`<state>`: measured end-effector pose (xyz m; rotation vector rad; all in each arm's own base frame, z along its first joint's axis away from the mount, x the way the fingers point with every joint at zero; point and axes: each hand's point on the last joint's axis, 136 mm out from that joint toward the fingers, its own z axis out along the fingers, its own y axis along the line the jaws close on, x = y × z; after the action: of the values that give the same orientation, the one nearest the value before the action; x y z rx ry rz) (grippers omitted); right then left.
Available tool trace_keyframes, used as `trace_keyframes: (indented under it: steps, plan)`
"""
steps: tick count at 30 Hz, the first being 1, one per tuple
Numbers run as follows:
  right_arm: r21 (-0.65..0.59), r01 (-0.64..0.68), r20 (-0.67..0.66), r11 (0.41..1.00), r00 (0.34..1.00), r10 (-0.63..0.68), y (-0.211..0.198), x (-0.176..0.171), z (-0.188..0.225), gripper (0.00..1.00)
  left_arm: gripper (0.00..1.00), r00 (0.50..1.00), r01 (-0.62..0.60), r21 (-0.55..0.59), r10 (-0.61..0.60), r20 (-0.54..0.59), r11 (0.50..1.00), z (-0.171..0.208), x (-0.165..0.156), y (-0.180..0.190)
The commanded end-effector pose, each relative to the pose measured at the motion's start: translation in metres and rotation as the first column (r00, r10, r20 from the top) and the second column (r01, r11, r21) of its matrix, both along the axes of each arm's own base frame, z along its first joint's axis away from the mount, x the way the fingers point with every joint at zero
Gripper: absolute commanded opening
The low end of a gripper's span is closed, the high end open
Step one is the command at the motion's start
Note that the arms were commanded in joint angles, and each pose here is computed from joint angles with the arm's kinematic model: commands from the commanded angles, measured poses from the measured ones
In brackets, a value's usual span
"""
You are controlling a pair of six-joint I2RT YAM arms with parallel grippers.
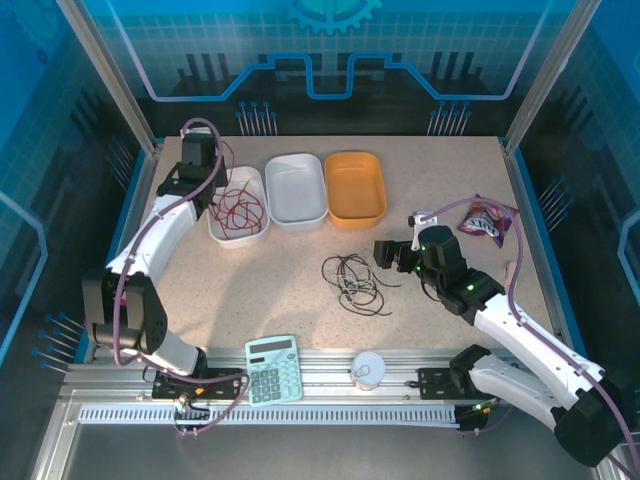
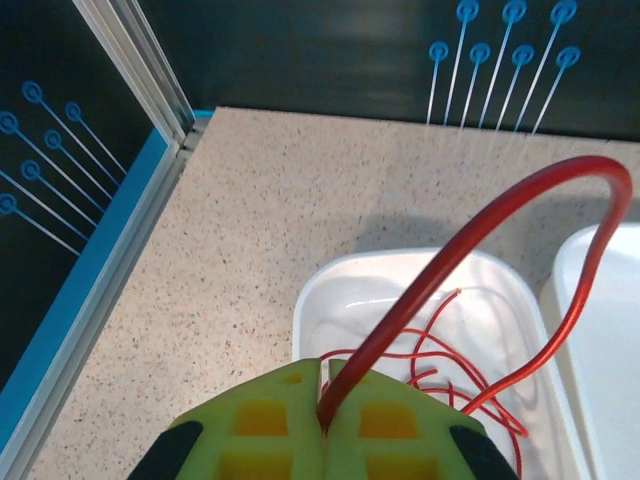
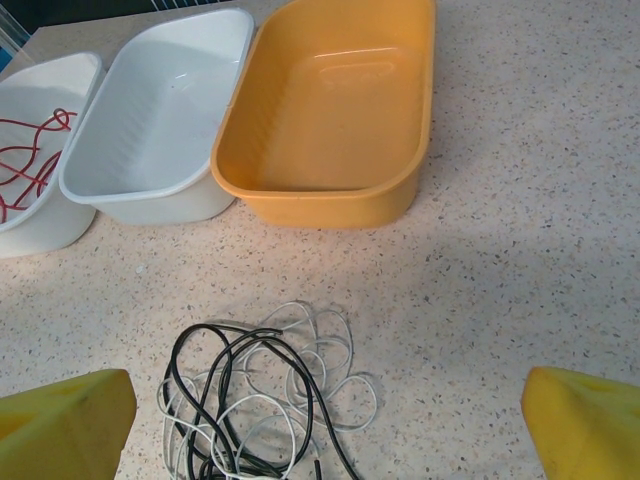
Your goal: Untangle the cables
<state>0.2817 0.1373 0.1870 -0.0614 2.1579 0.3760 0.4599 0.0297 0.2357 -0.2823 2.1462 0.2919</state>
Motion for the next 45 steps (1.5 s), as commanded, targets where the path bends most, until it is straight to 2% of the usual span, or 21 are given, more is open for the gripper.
trace_keyframes:
  steps: [1, 17, 30, 45]
  plan:
    - [-0.008, 0.046, -0.012, 0.999, 0.999, -0.046, -0.011, 0.000, -0.005, 1.00, 0.00, 0.999, -0.039, 0.008, 0.039, -0.026, 0.999, -0.002, 0.007, 0.008]
    - [-0.015, 0.046, -0.009, 0.999, 0.999, -0.046, -0.012, 0.001, -0.001, 1.00, 0.00, 0.976, 0.007, -0.107, -0.030, -0.215, 0.994, -0.090, 0.051, -0.016]
    - [-0.016, 0.045, -0.018, 0.999, 0.999, -0.045, -0.010, 0.002, -0.004, 1.00, 0.00, 0.946, 0.017, -0.169, -0.071, -0.315, 0.985, -0.139, 0.057, -0.028]
    - [-0.007, 0.041, -0.019, 0.999, 0.999, -0.041, -0.012, -0.003, -0.006, 1.00, 0.03, 0.891, -0.032, -0.127, -0.029, -0.453, 0.991, -0.169, 0.057, -0.021]
